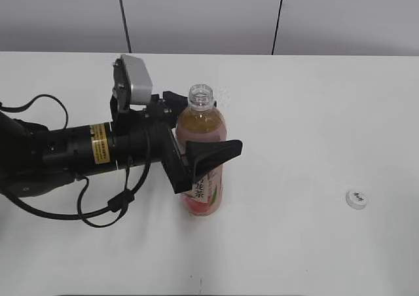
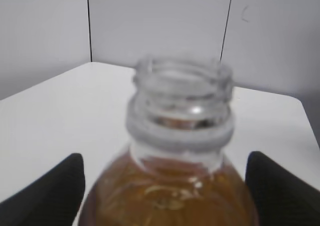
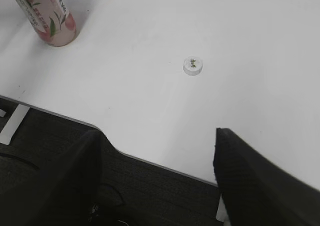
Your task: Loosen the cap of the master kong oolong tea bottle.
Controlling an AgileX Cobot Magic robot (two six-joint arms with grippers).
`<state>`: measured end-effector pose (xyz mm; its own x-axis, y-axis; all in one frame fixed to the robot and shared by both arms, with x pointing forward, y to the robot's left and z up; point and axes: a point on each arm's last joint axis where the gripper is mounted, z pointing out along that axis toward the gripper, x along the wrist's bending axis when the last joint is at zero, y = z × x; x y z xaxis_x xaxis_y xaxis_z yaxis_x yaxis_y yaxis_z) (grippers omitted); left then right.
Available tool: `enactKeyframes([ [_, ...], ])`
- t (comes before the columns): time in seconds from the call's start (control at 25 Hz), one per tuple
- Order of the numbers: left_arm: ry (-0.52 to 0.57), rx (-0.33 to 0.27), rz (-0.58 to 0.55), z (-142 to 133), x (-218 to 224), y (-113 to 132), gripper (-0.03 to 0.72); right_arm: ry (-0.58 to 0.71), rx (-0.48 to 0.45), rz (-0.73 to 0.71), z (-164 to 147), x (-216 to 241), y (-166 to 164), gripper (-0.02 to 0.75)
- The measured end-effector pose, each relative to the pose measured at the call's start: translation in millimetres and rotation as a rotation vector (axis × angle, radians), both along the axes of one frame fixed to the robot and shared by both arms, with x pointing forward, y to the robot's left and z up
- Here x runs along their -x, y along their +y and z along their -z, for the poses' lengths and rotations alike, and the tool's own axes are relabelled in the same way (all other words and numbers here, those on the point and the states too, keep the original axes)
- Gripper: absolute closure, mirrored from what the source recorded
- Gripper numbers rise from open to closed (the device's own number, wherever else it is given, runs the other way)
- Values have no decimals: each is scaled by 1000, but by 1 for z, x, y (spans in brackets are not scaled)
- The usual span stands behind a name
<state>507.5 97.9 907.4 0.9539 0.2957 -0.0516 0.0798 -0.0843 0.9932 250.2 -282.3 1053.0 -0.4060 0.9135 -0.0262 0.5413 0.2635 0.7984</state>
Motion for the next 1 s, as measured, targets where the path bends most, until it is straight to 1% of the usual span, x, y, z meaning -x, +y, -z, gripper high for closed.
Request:
enactKeyframes([
  [0.32,-26,53,-1,-29,2,1,96,0,0,0,0,0,0,212],
  [0.52,-59,67,-8,-51,5,3,96,0,0,0,0,0,0,212],
  [0.68,-55,95,-5,-69,9,5,96,0,0,0,0,0,0,213],
  [0.8,-40,89,-28,-83,12,7,96,0,0,0,0,0,0,213],
  [1.0,-34,50,-100,-110,18,15,99,0,0,1,0,0,0,213],
])
